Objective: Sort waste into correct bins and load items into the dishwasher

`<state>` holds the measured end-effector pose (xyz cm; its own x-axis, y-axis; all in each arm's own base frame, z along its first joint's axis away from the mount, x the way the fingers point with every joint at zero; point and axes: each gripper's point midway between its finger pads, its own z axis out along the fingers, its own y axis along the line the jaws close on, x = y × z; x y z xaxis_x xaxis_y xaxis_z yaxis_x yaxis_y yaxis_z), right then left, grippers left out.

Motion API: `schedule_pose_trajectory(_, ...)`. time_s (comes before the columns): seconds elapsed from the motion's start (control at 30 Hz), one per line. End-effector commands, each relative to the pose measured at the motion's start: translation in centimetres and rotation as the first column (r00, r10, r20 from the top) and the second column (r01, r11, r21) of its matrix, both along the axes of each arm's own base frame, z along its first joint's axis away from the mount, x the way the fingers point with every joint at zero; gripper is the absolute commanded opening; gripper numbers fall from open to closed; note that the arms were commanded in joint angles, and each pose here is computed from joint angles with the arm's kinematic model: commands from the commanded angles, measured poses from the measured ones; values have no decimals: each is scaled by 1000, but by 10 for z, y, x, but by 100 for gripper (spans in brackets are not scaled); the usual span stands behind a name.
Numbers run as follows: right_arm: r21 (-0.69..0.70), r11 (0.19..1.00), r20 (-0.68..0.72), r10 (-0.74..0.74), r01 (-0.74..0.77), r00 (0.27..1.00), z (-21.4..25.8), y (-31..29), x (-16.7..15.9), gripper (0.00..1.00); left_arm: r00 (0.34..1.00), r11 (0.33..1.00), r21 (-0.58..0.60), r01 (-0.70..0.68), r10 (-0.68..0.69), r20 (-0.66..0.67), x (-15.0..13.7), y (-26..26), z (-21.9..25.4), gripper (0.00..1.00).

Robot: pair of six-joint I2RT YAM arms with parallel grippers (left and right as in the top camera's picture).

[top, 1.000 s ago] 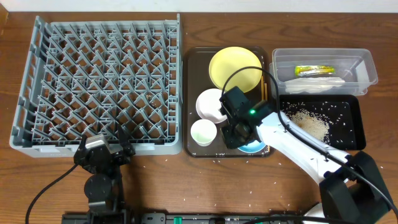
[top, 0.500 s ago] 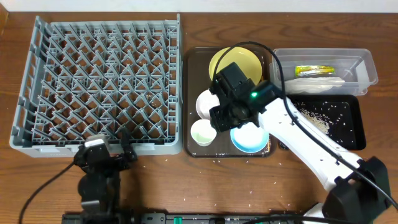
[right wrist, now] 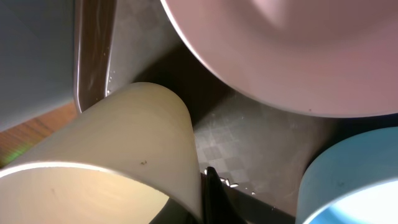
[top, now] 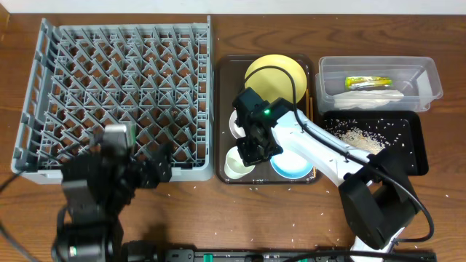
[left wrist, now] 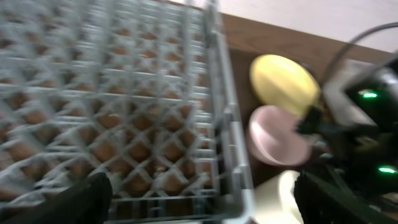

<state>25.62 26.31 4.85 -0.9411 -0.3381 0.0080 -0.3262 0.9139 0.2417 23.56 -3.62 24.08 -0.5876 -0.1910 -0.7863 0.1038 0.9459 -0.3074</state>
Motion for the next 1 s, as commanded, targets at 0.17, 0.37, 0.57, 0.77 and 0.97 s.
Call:
schedule_pose_trajectory(0.17, 214, 972, 113, -124, 98, 986, 84, -13, 31, 1, 928, 884, -320, 340, -371, -38, -7, -69, 9, 95)
schedule_pose_trajectory(0.37, 705, 709, 173, -137, -25, 975, 177, -12, 80, 1, 719, 548, -528, 649, -668, 191, -30, -112, 55, 94)
schedule_pose_trajectory(0.57, 882, 434, 181, 52, -186, 982, 209, 22, 67, 1, 626, 381, -604, 700, -735, 261, -41, -118, 69, 95)
schedule_pose_trajectory(0.77, 923, 320, 174, 149, -214, 973, 217, 30, 52, 1, 667, 378, -709, 596, -724, 175, -39, -118, 67, 94)
schedule_pose_trajectory(0.97, 919, 318, 194, 148, -232, 970, 218, 32, 53, 1, 786, 509, -781, 362, -617, -38, -14, -110, 45, 93)
